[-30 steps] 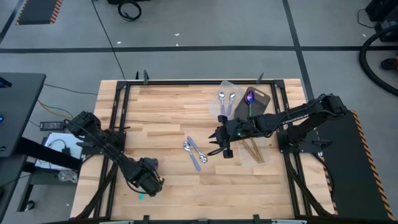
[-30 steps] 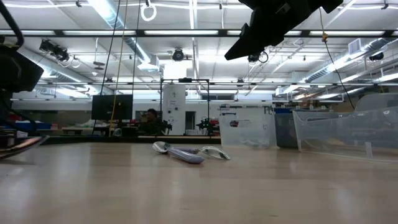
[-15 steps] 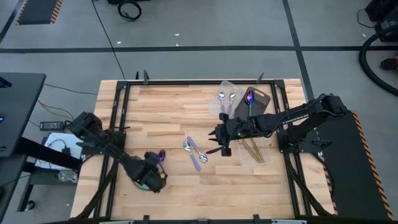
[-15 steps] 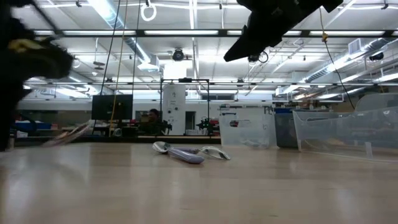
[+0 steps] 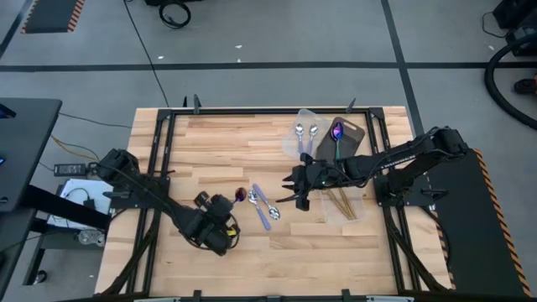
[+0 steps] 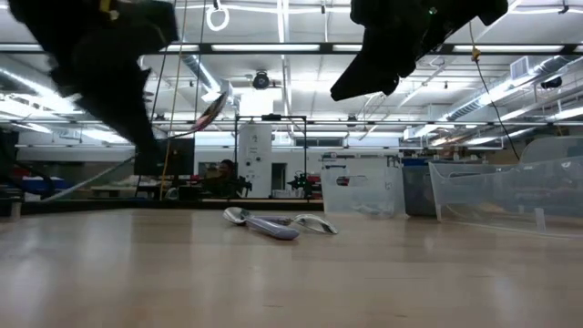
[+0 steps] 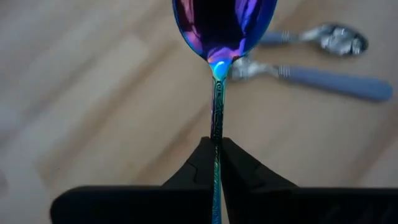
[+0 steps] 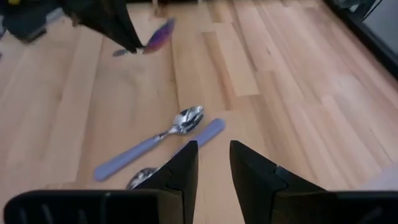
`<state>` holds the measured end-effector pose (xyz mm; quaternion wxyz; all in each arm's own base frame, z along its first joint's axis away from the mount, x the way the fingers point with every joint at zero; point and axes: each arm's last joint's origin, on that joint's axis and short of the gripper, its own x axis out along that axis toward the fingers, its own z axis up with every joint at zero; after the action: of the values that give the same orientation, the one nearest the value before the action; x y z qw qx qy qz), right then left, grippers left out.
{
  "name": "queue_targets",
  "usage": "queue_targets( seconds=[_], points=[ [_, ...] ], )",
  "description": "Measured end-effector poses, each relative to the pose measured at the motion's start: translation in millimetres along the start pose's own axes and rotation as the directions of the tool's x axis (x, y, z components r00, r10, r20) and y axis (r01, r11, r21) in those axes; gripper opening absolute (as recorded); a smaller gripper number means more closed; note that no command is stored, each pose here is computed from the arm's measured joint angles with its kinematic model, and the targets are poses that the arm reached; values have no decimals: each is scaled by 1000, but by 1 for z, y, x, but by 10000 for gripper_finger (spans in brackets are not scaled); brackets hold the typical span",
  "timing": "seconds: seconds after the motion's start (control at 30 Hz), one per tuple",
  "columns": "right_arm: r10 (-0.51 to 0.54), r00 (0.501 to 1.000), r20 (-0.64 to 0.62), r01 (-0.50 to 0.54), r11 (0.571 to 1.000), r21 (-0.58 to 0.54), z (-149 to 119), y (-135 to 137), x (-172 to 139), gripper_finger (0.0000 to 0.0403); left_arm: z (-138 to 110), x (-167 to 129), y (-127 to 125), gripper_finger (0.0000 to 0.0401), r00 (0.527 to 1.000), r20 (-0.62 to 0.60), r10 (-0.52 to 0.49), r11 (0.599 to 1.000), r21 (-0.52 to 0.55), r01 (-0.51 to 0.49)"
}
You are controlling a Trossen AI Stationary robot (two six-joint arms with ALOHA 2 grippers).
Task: Sort silverware by color (type)
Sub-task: Put the blue spoon into the black bin
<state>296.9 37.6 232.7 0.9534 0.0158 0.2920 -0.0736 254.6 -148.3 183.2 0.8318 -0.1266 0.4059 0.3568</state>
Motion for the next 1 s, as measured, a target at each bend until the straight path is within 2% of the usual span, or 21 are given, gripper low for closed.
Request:
queue_targets(
  seconds=[0.13,0.33,0.47,0.67,0.83,1.0],
  points=[
    [-21,1000,9,21,1000,-4,1,0,0,103,13,7,-2,16,996,91,4,990,139,-16],
    [-76,997,-30,75,997,-30,-2,-9,-1,103,32,19,-3,16,988,153,1,947,317,-50],
    [-114,990,-80,112,993,-22,-5,-19,-4,103,44,27,-2,16,986,170,-1,895,439,-74],
    [-151,986,-77,153,988,17,-13,-33,-17,103,67,44,5,16,986,166,-4,826,557,-91],
    [-199,980,-20,200,975,91,-18,-48,-41,103,95,63,13,16,986,156,-59,765,642,-56],
    [-202,979,33,194,967,168,-17,-53,-59,103,126,81,23,16,967,159,-198,751,658,46]
  ],
)
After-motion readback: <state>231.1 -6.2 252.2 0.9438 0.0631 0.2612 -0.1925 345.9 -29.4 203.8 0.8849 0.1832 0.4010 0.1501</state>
